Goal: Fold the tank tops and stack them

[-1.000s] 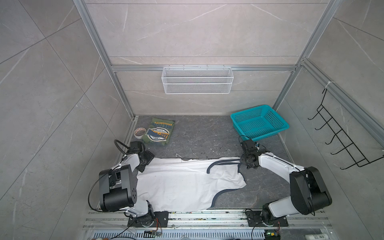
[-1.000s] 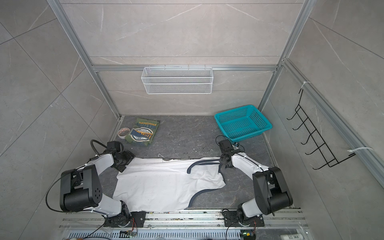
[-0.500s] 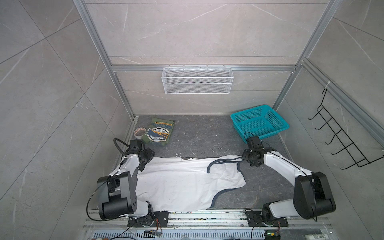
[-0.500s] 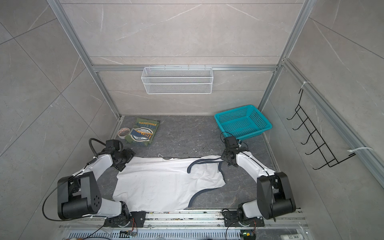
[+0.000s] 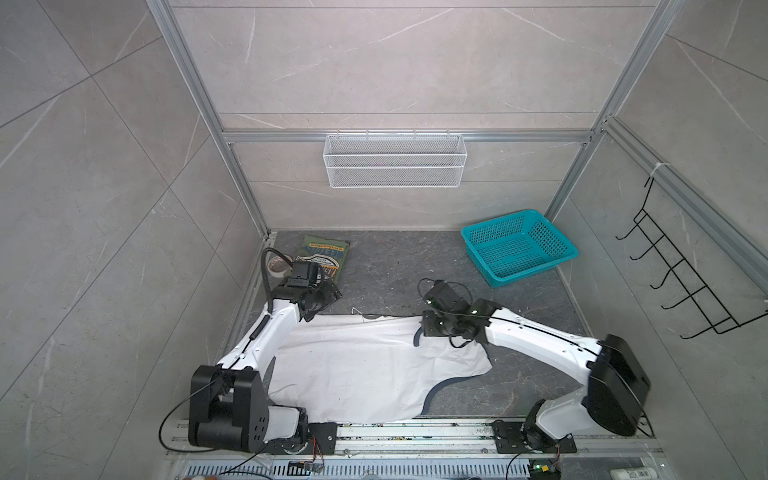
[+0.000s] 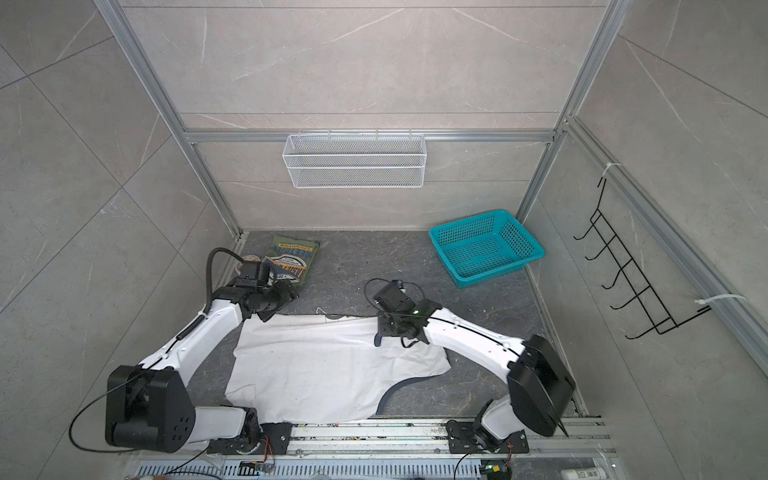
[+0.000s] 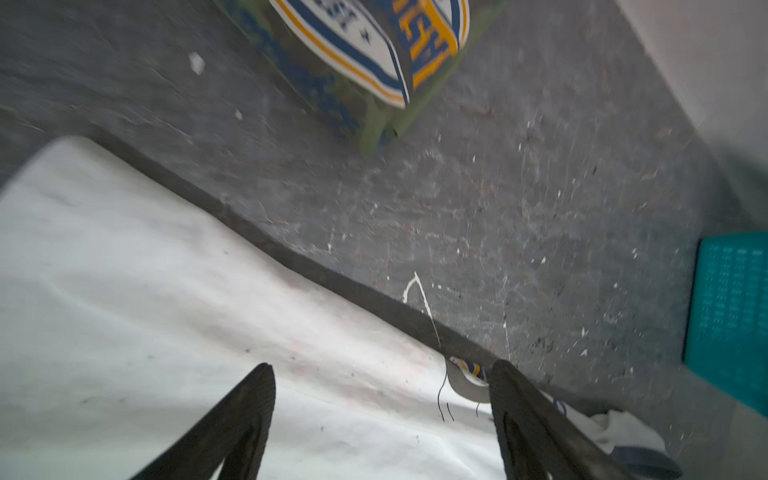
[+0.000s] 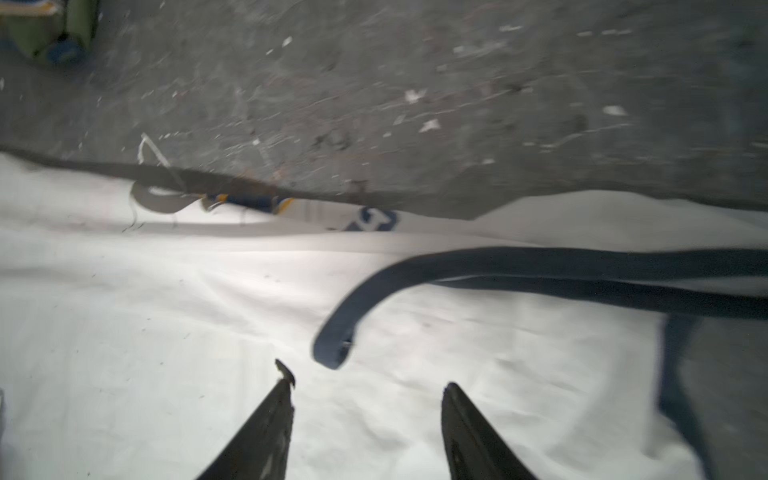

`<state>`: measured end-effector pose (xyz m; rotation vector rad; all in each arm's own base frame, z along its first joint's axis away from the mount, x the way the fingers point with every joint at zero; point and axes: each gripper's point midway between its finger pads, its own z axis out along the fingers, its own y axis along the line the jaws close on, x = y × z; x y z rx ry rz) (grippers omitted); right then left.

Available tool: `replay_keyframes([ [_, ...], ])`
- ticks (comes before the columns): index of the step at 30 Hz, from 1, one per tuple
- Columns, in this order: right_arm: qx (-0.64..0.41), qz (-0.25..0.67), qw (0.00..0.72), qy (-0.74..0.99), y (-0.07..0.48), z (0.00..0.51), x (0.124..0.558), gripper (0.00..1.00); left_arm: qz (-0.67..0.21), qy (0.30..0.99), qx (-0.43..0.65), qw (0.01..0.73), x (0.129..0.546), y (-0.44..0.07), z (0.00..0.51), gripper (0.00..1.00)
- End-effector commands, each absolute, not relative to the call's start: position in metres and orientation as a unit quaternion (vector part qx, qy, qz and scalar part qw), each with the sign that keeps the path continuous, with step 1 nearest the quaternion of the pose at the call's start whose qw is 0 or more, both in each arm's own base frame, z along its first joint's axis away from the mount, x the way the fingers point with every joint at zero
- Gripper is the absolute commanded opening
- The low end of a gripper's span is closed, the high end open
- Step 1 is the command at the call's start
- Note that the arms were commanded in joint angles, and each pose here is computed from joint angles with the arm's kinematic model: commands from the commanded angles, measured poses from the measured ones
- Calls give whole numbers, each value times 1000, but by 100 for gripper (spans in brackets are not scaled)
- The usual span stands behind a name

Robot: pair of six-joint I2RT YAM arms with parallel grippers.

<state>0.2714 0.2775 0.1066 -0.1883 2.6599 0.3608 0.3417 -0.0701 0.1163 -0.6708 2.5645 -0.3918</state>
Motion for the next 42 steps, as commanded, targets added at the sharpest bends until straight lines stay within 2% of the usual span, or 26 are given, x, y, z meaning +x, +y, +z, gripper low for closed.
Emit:
replay_keyframes([
  [1,-101,154,207,961,320,95,271,58,-138,940,-238,201,341,-73,93,83],
  [6,-111,132,153,973,338,48,268,55,-128,947,-237,172,345,-75,58,83],
  [10,-76,71,123,987,306,10,272,55,-127,950,-243,153,346,-77,32,83],
  [14,-45,50,112,991,272,-8,292,55,-134,948,-246,148,354,-82,12,83],
  [23,32,38,121,991,203,-11,363,55,-174,944,-239,145,400,-117,-2,83],
  [29,10,50,145,988,203,25,371,59,-168,948,-219,158,416,-122,36,85],
  [32,-5,57,166,985,202,56,358,62,-159,949,-204,178,405,-115,81,88],
  [35,-22,63,180,981,202,83,330,64,-110,951,-206,201,375,-92,119,89],
  [38,-35,57,187,980,201,98,294,64,-46,955,-217,197,329,-67,124,88],
  [42,-33,48,172,983,194,95,249,63,24,955,-242,170,271,-44,105,85],
])
